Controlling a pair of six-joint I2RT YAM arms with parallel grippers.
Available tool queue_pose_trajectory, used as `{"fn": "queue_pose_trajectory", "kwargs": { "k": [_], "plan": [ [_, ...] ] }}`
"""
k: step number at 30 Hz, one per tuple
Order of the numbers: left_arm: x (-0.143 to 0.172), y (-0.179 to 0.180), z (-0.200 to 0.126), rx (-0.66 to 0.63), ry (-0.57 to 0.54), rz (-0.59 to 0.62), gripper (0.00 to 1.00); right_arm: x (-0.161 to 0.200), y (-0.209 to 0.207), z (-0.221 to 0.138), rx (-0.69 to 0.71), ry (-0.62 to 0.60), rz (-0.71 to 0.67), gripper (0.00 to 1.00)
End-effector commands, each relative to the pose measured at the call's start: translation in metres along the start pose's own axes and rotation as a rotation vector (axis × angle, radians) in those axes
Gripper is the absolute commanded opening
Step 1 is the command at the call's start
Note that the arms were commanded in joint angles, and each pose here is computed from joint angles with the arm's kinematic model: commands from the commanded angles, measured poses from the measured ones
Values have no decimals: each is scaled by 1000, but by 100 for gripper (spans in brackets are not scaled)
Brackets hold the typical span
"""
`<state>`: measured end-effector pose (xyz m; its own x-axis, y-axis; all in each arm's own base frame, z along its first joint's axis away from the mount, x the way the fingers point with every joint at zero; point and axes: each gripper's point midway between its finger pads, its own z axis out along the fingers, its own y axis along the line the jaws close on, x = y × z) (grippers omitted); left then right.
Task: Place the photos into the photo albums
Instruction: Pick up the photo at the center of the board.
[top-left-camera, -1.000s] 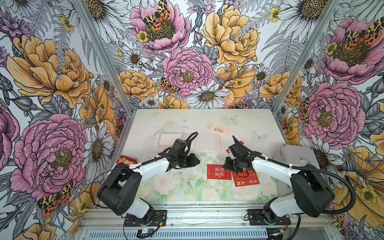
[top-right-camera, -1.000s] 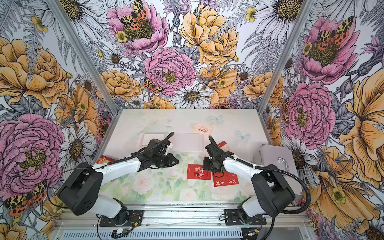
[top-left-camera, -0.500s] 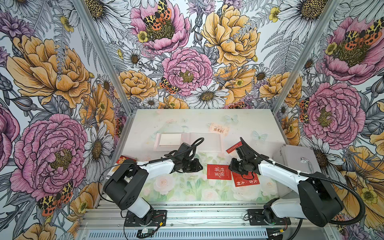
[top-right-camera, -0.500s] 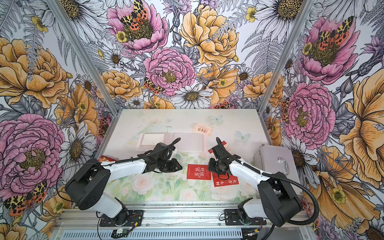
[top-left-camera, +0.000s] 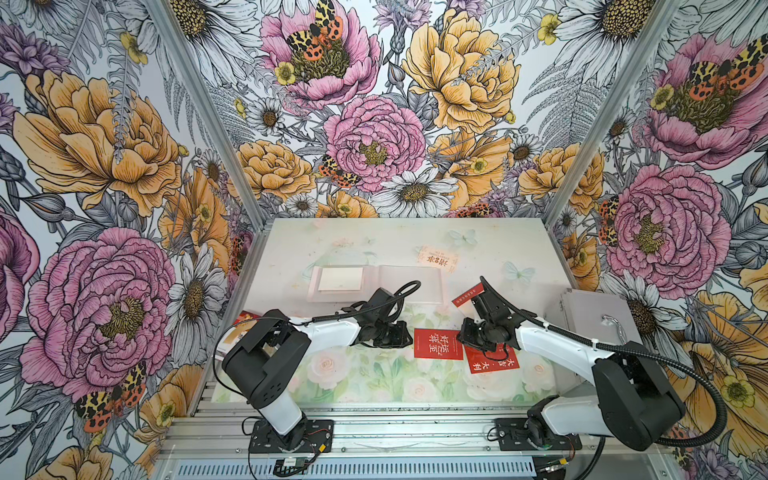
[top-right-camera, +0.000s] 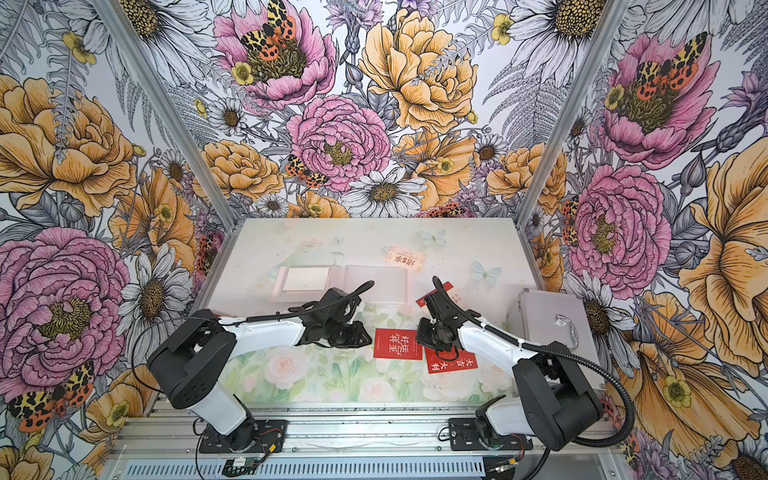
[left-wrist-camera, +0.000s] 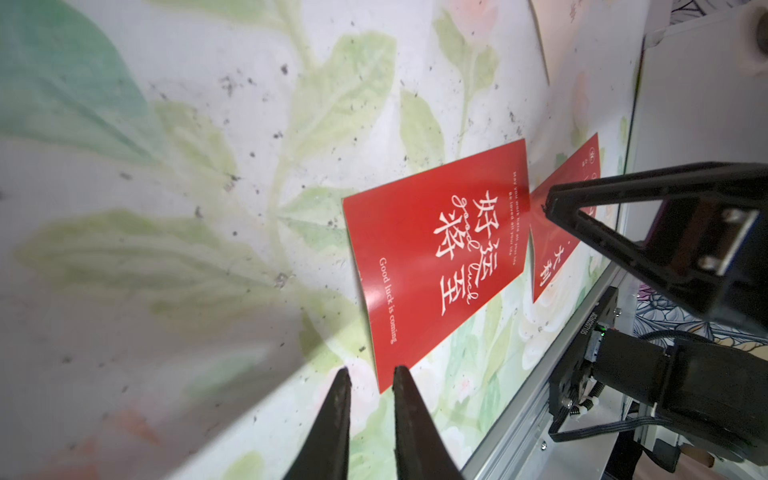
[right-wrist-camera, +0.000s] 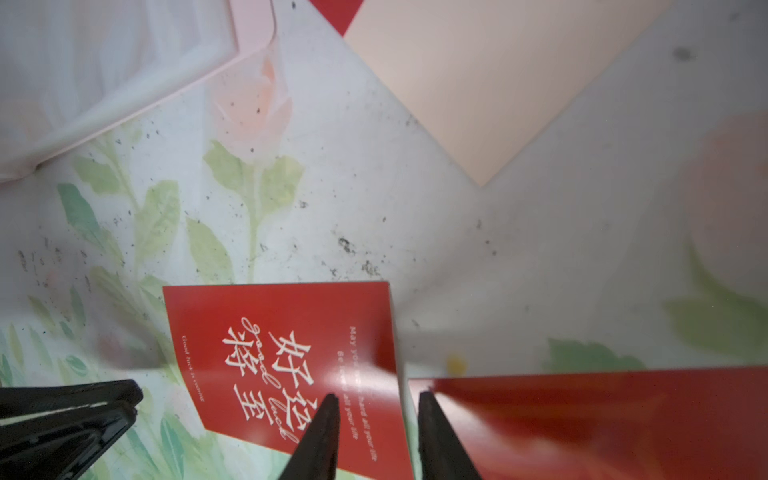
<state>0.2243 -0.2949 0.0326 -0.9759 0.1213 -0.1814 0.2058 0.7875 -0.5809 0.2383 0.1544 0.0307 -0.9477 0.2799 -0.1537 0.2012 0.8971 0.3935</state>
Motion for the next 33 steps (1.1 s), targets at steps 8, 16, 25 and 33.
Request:
{"fn": "queue_pose_trajectory", "kwargs": {
  "k": [8, 16, 25, 33],
  "plan": [
    [-1, -2, 13, 2, 18, -16, 22, -5, 11, 4, -31, 19, -8, 33],
    [-2, 0, 19, -9, 32, -34, 22, -8, 18, 7, -47, 40, -15, 34],
    [0, 3, 23, -23, 48, -47, 22, -21, 51, -8, -154, 36, -29, 34],
    [-9, 2, 22, -31, 29, -41, 22, -32, 92, -33, -311, 56, -60, 34]
  ]
}}
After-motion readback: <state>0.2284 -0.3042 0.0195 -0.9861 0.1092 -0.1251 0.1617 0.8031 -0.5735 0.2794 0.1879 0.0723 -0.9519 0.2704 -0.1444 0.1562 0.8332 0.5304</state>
